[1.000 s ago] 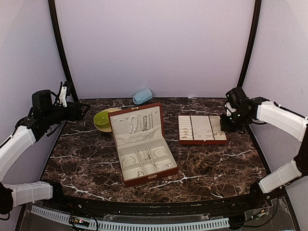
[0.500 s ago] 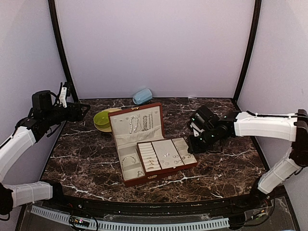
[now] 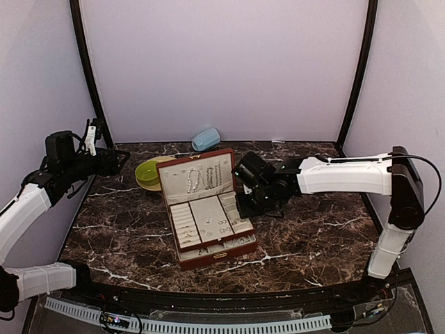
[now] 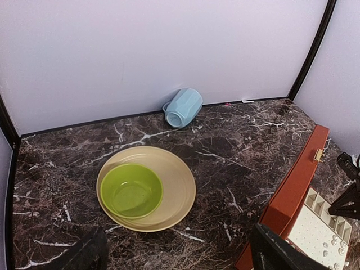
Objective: Organize the mixed jewelry
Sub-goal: Place the compartment layer in the jewelry box.
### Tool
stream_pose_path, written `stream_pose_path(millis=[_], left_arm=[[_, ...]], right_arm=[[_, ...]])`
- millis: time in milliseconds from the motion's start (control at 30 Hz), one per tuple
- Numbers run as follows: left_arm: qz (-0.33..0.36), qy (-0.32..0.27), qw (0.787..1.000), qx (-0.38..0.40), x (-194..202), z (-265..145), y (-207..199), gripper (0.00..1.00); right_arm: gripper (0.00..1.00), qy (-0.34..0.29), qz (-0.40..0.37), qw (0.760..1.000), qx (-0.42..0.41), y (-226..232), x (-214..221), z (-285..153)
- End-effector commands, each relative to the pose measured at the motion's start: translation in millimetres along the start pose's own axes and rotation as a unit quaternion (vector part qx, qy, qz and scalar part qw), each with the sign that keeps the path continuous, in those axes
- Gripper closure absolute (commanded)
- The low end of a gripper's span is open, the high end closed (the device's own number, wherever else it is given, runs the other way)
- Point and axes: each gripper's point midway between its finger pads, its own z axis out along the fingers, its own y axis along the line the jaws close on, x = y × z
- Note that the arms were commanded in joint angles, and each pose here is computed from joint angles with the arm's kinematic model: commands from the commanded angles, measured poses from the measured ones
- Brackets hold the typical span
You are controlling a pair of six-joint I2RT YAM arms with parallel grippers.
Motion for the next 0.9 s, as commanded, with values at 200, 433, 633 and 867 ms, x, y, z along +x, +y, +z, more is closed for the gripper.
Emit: stream_pose_path(millis=[200, 433, 633, 867], left_arm=[[0.007, -0.008, 1.000, 0.003, -1, -4, -2, 0.11], [0.007, -0.008, 1.000, 0.002, -1, -4, -2, 0.11], [0.009, -0.009, 1.000, 0.002, -1, -4, -2, 0.11], [0.009, -0.008, 1.000, 0.001, -1, -4, -1, 0.11]], right_arm=[[1.00, -0.015, -0.007, 1.000, 0.013, 12, -4, 0], [1.00, -0.002, -0.008, 1.000, 0.019, 16, 2, 7], [1.00, 0.005, -0.011, 1.000, 0.015, 21, 6, 10], [1.00, 0.008, -0.006, 0.999, 0.033, 13, 9, 4]])
